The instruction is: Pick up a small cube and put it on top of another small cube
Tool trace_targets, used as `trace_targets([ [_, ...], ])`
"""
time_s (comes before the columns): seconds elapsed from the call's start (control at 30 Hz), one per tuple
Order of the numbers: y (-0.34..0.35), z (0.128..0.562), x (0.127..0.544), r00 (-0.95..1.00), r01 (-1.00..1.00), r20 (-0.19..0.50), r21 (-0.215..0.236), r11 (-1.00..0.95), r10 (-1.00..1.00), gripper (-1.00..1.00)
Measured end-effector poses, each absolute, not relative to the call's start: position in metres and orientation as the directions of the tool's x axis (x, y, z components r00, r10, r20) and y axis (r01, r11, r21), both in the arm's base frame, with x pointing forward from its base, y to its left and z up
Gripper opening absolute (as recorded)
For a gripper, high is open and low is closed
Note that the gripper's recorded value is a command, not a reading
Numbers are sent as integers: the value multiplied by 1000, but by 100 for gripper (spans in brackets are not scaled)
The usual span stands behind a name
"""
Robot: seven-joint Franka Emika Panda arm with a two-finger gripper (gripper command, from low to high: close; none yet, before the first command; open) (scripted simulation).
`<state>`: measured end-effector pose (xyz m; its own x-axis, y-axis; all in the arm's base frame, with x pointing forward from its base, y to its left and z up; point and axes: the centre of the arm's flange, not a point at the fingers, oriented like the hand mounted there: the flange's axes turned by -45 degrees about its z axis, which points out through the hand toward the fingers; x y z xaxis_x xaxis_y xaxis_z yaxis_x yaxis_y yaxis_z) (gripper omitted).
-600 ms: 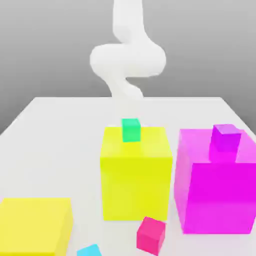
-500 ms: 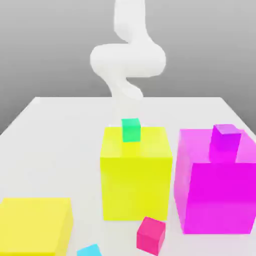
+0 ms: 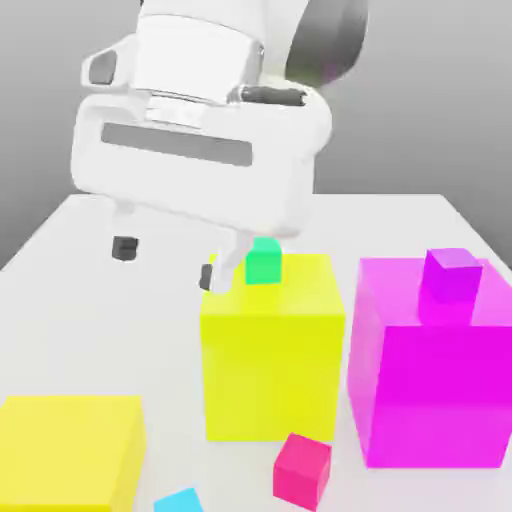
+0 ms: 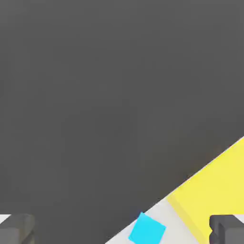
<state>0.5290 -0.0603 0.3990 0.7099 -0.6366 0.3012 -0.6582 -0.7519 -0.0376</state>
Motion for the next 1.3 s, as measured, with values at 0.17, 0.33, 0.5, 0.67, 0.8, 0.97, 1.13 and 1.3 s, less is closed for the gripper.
trace_targets([
  [0.17, -74, 313, 536, 621, -771, 187, -28, -636, -761, 0],
  [0.33, -80, 231, 531, 501, -864, 66, -13, -503, -863, 0],
  [0.5, -78, 179, 524, 428, -904, -27, 6, -428, -903, 0],
  [0.67, -74, 154, 523, 422, -906, -68, 18, -424, -904, 0],
  [0.8, -74, 138, 522, 419, -906, -80, 23, -422, -905, 0],
  [0.97, -75, 125, 521, 418, -907, -69, 22, -420, -906, 0],
  [1.13, -79, 120, 522, 422, -906, -29, 11, -422, -906, 0],
  [1.3, -80, 121, 524, 424, -906, -8, 3, -424, -906, -100],
])
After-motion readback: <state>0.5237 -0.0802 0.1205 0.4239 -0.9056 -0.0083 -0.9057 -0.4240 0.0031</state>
